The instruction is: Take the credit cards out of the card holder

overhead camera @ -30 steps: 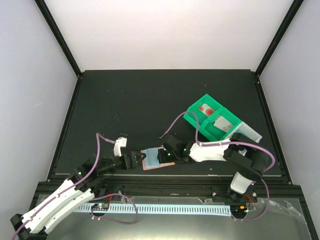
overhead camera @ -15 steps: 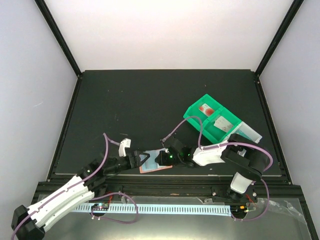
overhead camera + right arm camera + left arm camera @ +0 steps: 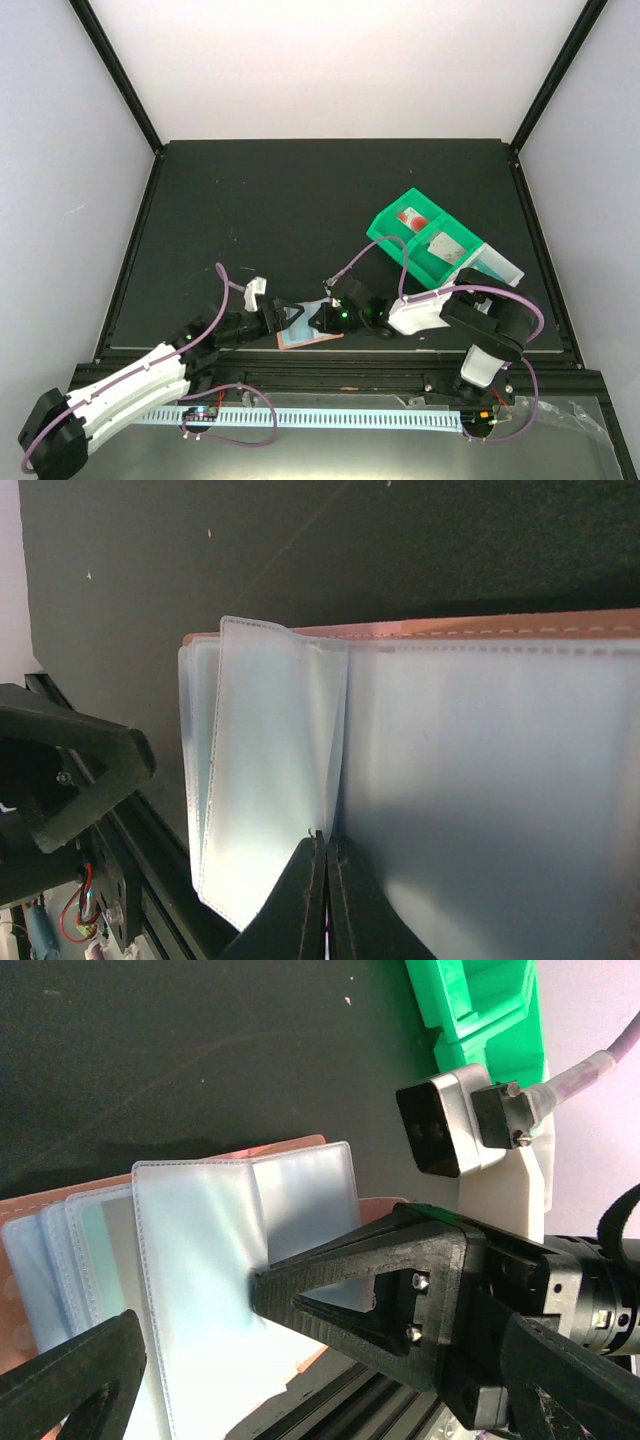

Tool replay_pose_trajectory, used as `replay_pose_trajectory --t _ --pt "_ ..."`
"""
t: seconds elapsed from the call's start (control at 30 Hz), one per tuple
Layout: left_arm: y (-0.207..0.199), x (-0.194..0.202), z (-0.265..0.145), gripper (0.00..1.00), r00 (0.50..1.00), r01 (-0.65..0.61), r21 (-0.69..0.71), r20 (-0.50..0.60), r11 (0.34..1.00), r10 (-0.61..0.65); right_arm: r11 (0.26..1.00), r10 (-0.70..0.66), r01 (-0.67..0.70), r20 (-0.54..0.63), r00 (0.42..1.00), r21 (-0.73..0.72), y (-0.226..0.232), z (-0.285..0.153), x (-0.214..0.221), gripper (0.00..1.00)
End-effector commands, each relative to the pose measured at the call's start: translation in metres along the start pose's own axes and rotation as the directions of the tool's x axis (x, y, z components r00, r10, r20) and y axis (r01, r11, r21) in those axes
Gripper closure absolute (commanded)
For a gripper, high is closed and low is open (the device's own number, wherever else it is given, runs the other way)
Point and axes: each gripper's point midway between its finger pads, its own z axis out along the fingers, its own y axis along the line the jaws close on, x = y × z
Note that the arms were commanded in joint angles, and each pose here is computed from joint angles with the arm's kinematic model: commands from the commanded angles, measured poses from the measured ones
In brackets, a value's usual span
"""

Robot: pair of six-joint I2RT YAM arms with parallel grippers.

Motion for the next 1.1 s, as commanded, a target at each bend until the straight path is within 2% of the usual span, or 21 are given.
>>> replay_pose_trajectory --t 0.0,0.33,0.67,0.8,0.93,1.07 --pt "-0.005 -0.007 0.002 0.01 0.999 0.013 0.026 0.033 1.000 -0.014 0.999 0.005 -0.004 0.011 1.000 -0.046 0.009 0.000 -0.001 0.99" --pt "0.006 -0.006 0.006 0.01 0.998 0.052 -0.005 0.031 0.999 -0.052 0.998 0.016 -0.015 0.018 1.000 -0.062 0.009 -0.001 -0.001 0.99" --pt "0.008 0.002 0.014 0.01 0.996 0.090 -0.023 -0.026 0.996 -0.091 0.997 0.020 -0.018 0.017 1.000 -0.069 0.009 0.001 -0.001 0.99" --pt "0.002 0.003 0.015 0.01 0.995 0.092 -0.007 -0.050 0.996 -0.092 0.997 0.025 -0.024 0.017 1.000 -0.071 0.009 0.001 -0.001 0.99" --pt "-0.016 0.005 0.016 0.01 0.990 0.120 0.073 -0.084 0.990 -0.114 0.997 0.030 -0.029 0.021 0.999 -0.073 0.008 0.001 -0.001 0.99" --pt "-0.023 0.003 0.016 0.01 0.990 0.115 0.073 -0.093 0.991 -0.108 0.996 0.034 -0.032 0.025 0.999 -0.079 0.010 0.000 -0.002 0.99"
